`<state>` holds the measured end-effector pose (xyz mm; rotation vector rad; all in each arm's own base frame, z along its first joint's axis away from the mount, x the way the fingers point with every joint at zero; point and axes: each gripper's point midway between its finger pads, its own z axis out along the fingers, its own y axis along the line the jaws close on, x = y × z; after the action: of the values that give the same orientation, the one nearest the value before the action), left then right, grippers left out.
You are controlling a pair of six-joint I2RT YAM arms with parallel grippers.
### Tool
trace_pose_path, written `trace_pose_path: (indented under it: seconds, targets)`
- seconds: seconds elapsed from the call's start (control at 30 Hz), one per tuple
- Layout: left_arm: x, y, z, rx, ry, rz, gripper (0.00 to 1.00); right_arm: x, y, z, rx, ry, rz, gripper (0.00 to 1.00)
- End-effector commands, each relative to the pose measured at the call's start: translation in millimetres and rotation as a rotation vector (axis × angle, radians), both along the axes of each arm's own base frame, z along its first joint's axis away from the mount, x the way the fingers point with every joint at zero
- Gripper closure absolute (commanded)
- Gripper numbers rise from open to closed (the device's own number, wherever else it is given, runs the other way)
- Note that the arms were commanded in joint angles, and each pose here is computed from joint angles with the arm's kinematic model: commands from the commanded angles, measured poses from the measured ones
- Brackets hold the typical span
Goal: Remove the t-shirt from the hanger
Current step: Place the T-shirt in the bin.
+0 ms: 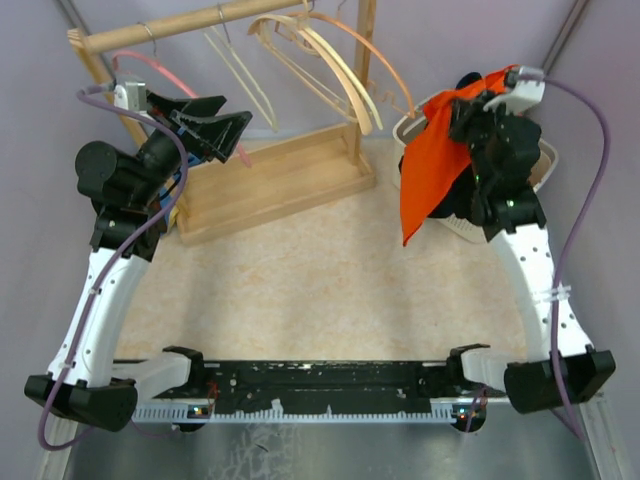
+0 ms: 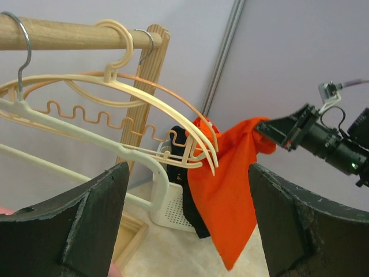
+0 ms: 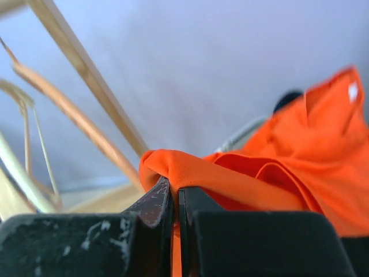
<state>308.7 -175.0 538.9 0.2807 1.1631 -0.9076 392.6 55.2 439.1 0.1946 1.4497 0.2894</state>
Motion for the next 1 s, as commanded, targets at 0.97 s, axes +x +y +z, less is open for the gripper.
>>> trace_pose_path:
  seconds: [0.97]
  targets:
    - [-43, -12, 51, 0.028, -0.189, -0.129, 0.1, 143, -120, -61, -0.028, 0.16, -0.277, 1.0]
